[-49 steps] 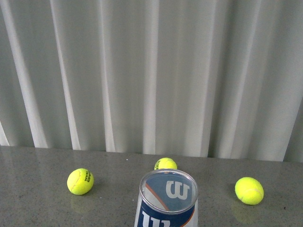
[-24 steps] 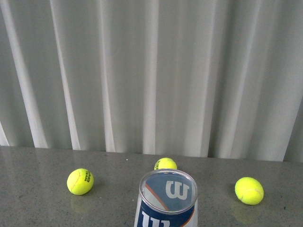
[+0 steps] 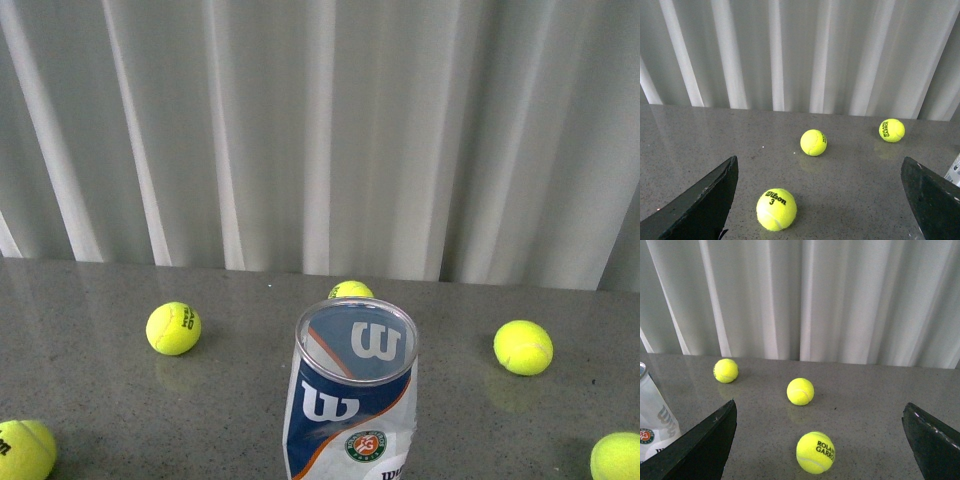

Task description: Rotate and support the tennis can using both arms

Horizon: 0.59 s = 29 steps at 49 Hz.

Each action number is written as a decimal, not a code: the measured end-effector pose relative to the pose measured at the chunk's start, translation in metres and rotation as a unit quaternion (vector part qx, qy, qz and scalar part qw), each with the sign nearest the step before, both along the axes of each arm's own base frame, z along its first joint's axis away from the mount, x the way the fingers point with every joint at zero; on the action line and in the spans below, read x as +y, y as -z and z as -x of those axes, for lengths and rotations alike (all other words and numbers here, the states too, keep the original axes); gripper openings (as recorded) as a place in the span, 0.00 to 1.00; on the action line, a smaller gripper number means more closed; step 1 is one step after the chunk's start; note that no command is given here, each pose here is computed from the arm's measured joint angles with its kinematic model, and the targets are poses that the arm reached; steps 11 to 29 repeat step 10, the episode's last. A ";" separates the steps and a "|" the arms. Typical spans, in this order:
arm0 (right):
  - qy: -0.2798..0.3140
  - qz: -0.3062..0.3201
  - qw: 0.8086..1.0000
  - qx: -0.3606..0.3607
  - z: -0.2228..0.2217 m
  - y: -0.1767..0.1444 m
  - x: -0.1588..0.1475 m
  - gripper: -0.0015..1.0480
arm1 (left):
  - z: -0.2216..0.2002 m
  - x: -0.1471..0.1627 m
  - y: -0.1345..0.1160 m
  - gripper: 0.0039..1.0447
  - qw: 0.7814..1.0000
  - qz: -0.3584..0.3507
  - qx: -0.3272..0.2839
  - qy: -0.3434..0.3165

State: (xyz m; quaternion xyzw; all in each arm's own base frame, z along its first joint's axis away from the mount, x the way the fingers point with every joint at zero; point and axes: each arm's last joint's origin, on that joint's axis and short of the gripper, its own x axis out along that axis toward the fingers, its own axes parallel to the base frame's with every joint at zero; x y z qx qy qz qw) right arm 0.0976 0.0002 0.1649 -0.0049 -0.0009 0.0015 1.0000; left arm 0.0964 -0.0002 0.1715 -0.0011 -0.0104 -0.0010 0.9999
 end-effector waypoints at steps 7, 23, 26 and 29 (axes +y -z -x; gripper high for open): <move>0.000 0.000 1.000 0.000 0.000 0.000 0.000 0.93 | 0.000 0.000 0.000 0.94 1.000 0.000 0.000 0.000; 0.000 0.000 1.000 0.000 0.000 0.000 0.000 0.93 | 0.000 0.000 0.000 0.94 1.000 0.000 0.000 0.000; 0.000 0.000 1.000 0.000 0.000 0.000 0.000 0.93 | 0.000 0.000 0.000 0.94 1.000 0.000 0.000 0.000; 0.000 0.000 1.000 0.000 0.000 0.000 0.000 0.93 | 0.000 0.000 0.000 0.94 1.000 0.000 0.000 0.000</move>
